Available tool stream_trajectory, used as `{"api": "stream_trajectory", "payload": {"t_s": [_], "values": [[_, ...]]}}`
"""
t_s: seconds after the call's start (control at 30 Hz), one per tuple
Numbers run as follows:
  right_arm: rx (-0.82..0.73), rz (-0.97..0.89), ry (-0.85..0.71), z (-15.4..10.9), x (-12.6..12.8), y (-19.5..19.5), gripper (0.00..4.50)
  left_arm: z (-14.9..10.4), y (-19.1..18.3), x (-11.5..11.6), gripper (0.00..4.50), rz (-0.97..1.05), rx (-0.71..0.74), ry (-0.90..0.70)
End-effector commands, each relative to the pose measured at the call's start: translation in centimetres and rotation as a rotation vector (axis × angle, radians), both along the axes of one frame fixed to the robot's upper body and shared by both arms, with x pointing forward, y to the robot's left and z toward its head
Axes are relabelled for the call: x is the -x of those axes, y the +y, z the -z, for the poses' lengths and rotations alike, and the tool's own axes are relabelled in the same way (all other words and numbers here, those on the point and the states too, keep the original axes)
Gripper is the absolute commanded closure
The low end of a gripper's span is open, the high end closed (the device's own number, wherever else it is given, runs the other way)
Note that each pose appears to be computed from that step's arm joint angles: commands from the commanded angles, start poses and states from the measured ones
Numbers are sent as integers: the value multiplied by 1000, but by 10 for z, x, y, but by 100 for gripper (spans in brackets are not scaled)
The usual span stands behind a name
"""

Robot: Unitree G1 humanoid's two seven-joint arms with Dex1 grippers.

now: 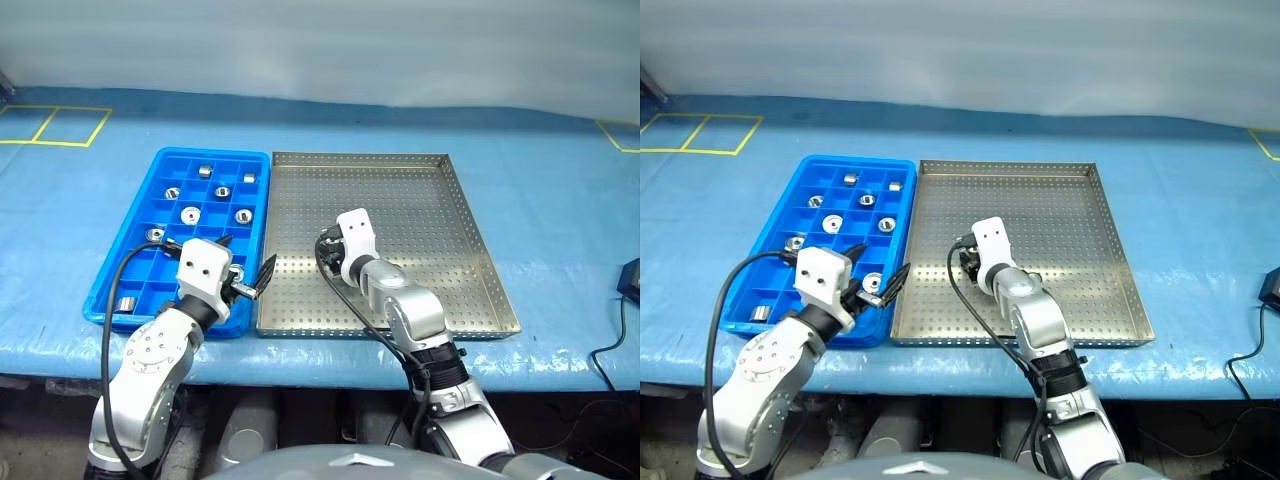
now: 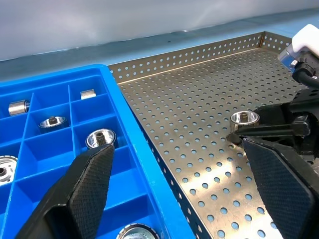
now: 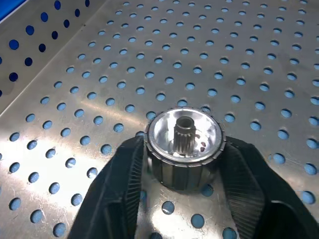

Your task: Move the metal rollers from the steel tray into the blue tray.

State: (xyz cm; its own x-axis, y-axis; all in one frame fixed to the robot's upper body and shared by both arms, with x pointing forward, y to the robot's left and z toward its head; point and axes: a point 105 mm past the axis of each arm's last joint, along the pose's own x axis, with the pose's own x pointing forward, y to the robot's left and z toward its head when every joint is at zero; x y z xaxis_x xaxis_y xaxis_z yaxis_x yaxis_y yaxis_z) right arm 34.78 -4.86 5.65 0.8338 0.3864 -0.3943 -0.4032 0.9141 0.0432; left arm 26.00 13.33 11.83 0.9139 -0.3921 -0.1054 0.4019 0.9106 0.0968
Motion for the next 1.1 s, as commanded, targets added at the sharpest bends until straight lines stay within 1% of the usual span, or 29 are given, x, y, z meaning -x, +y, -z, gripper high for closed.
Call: {"api": "stream_trajectory", "payload": {"t_s": [0.03, 0.1, 0.23, 0.4, 0.6, 0.8, 0.93, 1.1], "values": [[-23, -29, -91, -26, -2, 7, 283, -11, -2, 2, 0, 0, 8, -46], [-25, -44, -118, -36, -3, 11, 283, -11, -1, 2, 0, -6, 9, -47], [-70, -135, -221, -76, -3, 35, 283, -13, 7, 5, 0, -59, 6, -56], [-87, -231, -267, -97, -3, 64, 283, -14, 20, 10, 0, -139, 2, -68], [-99, -334, -271, -100, -2, 95, 283, -16, 34, 24, 0, -238, -7, -72], [-98, -407, -256, -93, -4, 116, 283, -16, 42, 36, 0, -304, -14, -72], [-92, -420, -238, -85, -8, 121, 283, -17, 43, 39, 0, -321, -16, -74], [-86, -402, -217, -77, -15, 116, 283, -17, 42, 39, 0, -316, -18, -76]]}}
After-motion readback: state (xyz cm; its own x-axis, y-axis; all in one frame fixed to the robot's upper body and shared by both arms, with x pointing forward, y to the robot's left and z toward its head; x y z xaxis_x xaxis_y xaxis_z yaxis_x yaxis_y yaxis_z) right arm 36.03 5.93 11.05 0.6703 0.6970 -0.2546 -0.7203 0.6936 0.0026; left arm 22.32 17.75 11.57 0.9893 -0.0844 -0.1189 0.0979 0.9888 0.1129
